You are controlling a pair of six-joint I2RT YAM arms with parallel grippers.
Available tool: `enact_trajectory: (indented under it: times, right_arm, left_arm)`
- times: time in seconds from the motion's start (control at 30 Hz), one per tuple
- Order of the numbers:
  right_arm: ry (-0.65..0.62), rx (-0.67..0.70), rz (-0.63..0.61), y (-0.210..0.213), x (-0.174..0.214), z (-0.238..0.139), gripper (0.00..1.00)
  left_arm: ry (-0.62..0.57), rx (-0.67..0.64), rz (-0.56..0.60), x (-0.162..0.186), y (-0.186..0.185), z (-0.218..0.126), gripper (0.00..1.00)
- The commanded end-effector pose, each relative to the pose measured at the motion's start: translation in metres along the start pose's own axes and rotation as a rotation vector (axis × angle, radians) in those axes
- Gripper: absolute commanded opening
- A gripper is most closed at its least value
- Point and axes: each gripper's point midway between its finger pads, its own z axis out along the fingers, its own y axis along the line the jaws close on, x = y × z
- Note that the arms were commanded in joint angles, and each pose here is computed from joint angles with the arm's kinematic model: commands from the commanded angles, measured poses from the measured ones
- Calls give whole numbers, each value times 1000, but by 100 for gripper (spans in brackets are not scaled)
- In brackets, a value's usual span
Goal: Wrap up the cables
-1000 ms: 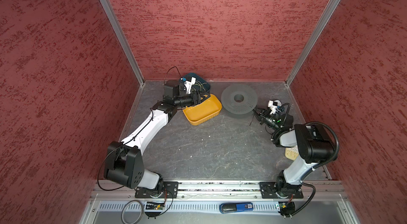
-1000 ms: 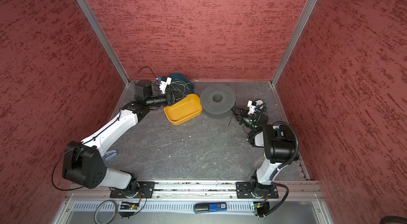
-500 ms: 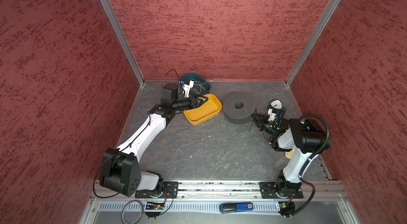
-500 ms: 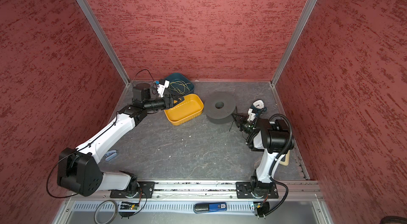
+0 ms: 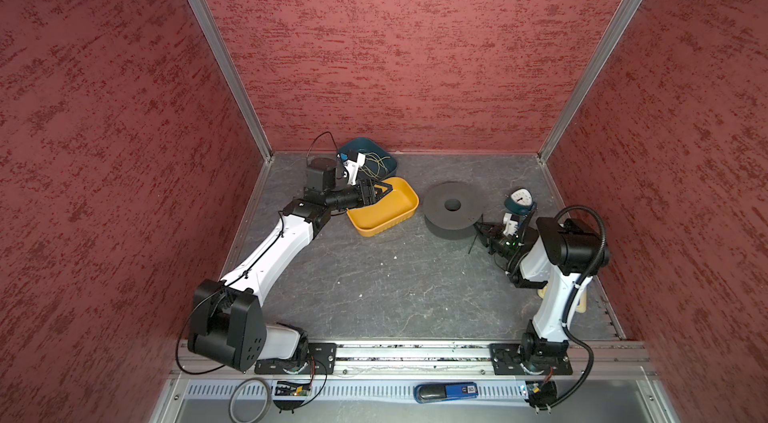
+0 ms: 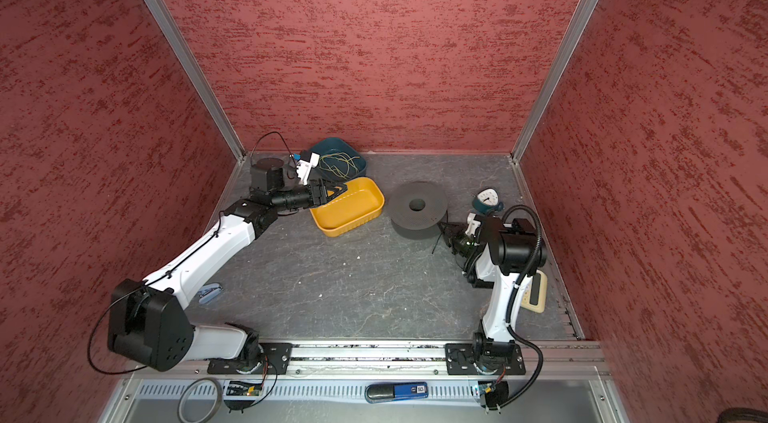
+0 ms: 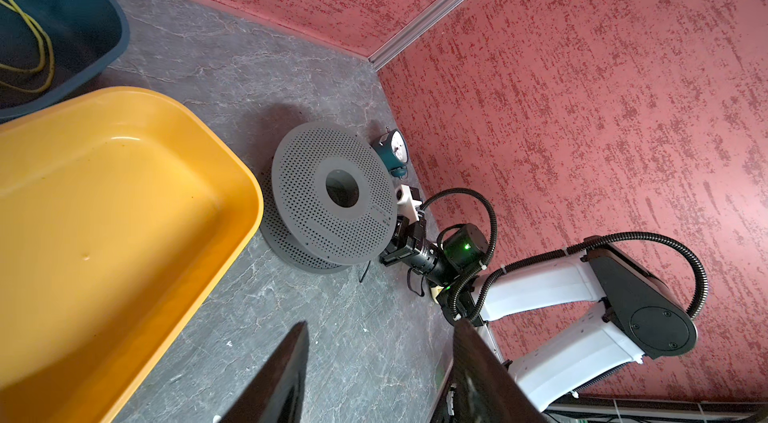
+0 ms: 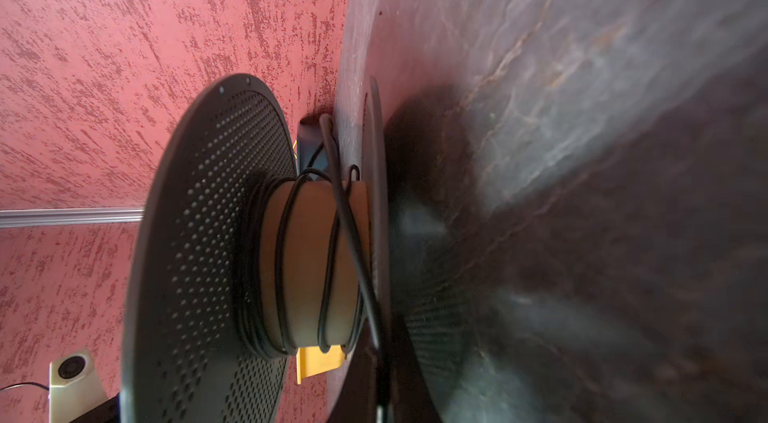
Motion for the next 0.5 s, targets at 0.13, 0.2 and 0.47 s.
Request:
enact_trajectory:
  times: [0.13, 0.2, 0.47]
  right_arm:
    - [-58, 10, -75, 2, -12, -1, 9]
    - [-62, 20, -86, 2, -12, -2, 11]
    - [-52, 53, -91, -7, -7, -7, 25]
  left_arm:
    - [-13, -7, 19, 0, 0, -5, 57]
    - [-12, -9, 17, 0, 1, -5, 57]
    - [-23, -7, 19, -2, 1, -4, 56]
